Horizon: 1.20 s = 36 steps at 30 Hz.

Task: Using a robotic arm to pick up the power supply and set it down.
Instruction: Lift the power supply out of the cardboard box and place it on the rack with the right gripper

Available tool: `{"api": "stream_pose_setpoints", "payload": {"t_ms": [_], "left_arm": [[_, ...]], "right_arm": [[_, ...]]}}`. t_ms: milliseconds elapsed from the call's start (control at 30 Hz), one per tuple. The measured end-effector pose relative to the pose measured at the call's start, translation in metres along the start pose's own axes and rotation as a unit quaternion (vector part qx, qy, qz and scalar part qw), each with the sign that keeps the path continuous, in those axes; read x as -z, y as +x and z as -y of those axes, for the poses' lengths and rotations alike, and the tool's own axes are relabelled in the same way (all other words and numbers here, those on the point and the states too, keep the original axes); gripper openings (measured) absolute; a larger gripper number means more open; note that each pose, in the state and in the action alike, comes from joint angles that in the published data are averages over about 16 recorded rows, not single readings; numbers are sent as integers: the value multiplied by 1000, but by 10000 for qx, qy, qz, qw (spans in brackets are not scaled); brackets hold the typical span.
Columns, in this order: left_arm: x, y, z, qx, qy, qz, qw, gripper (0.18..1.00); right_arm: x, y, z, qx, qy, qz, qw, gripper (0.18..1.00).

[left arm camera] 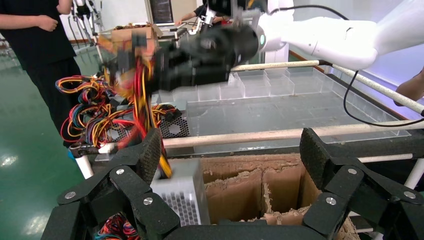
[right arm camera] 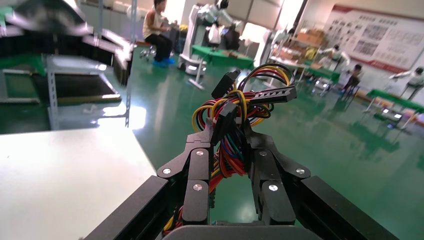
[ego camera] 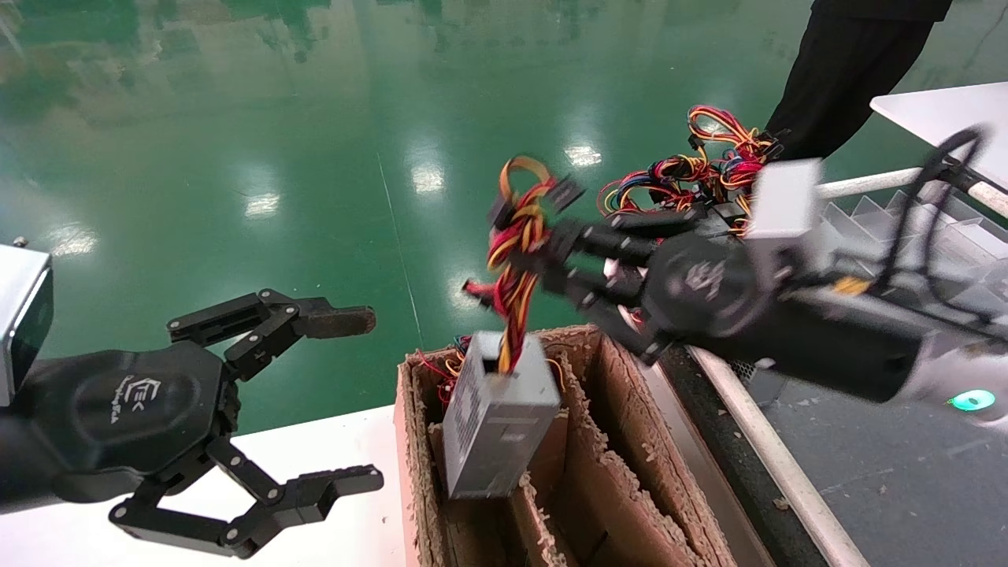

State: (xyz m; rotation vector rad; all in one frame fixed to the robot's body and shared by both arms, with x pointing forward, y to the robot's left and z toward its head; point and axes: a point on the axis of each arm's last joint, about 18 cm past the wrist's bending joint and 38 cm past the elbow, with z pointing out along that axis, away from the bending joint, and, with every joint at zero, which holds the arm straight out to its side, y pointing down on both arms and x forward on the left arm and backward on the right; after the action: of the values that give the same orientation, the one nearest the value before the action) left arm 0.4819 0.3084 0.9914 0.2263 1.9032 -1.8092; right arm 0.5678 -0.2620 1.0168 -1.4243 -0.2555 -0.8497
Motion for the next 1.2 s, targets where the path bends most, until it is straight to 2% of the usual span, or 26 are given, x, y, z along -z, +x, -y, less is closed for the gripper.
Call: {"api": "stream_pose_setpoints", "payload": {"t_ms": [333, 567, 933, 1200], "left_arm": [[0, 0, 0, 0, 0, 0, 10000, 1001], [0, 0, 0, 0, 0, 0, 10000, 1001], [0, 0, 0, 0, 0, 0, 10000, 1001], [0, 0, 0, 0, 0, 0, 10000, 1001]], "right_arm": [[55, 29, 54, 260, 359, -367, 9983, 293], [99, 42, 73, 299, 319, -628, 9971, 293], [172, 42, 64, 98, -161, -1094, 9938, 293], [218, 38, 47, -47, -637, -1564, 9856, 292]]}}
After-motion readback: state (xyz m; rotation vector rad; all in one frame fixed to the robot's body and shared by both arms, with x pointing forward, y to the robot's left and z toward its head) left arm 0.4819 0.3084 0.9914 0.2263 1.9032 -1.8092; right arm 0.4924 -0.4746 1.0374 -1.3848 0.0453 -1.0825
